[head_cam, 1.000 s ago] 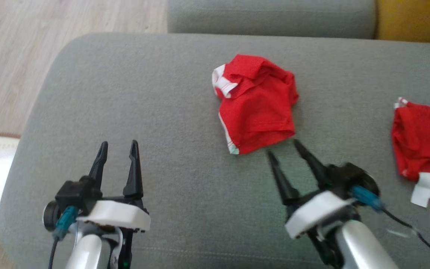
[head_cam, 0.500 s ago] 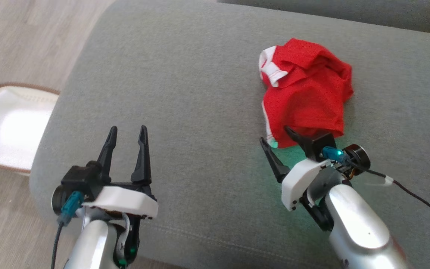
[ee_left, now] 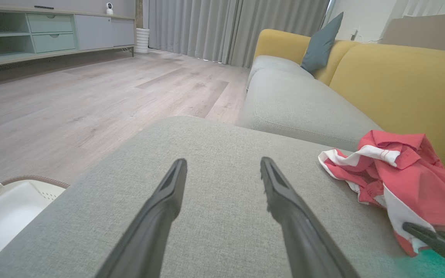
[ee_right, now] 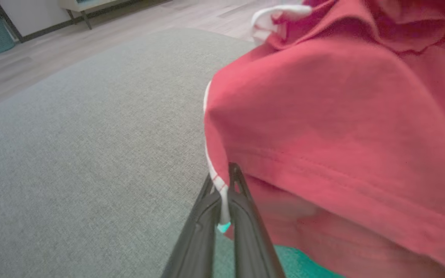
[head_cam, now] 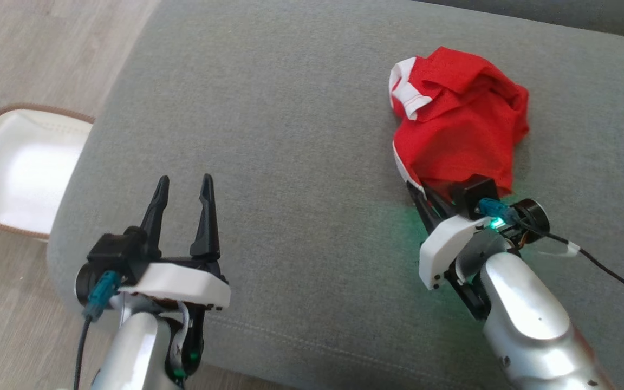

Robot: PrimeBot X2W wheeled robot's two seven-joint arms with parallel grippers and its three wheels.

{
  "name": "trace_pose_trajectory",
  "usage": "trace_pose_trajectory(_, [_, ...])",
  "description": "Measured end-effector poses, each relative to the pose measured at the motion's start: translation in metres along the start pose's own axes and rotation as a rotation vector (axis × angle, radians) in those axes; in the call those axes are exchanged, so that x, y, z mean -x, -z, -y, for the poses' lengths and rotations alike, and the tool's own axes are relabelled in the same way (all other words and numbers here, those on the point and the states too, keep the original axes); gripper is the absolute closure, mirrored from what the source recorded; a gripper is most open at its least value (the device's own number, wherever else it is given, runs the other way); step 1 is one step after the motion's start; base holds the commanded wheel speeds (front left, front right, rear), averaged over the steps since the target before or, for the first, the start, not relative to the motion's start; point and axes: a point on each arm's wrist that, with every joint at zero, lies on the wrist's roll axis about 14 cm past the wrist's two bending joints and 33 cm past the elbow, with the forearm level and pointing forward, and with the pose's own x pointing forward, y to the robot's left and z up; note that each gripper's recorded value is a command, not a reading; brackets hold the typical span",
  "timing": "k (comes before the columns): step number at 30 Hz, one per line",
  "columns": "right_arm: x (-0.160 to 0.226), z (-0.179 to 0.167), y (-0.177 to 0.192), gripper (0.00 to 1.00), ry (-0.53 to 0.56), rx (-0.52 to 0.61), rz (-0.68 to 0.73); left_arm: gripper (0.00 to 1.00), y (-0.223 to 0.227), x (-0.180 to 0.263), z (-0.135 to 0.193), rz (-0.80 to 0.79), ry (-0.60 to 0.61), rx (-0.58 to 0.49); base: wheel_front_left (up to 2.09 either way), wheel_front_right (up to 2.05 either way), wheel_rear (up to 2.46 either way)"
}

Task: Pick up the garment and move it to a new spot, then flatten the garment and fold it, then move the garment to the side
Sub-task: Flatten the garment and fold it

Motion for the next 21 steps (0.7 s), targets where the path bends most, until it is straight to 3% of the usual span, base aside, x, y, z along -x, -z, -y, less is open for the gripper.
trace_pose_trajectory(6, [0.015, 0.025, -0.017, 1.00, 0.080, -0.025, 0.088, 0.00, -0.002, -0.007, 0.013, 0.010, 0.037, 0.012, 0.00, 0.00, 0.00])
trace_pose_trajectory(13, [0.066, 0.086, -0.048, 1.00, 0.293, -0.067, 0.241, 0.00, -0.004, -0.013, 0.043, 0.021, 0.125, 0.034, 0.00, 0.00, 0.00])
trace_pose_trajectory(21, [0.164, 0.150, -0.008, 1.00, 0.616, -0.094, 0.176, 0.00, -0.003, -0.015, 0.084, 0.023, 0.242, 0.047, 0.00, 0.00, 0.00])
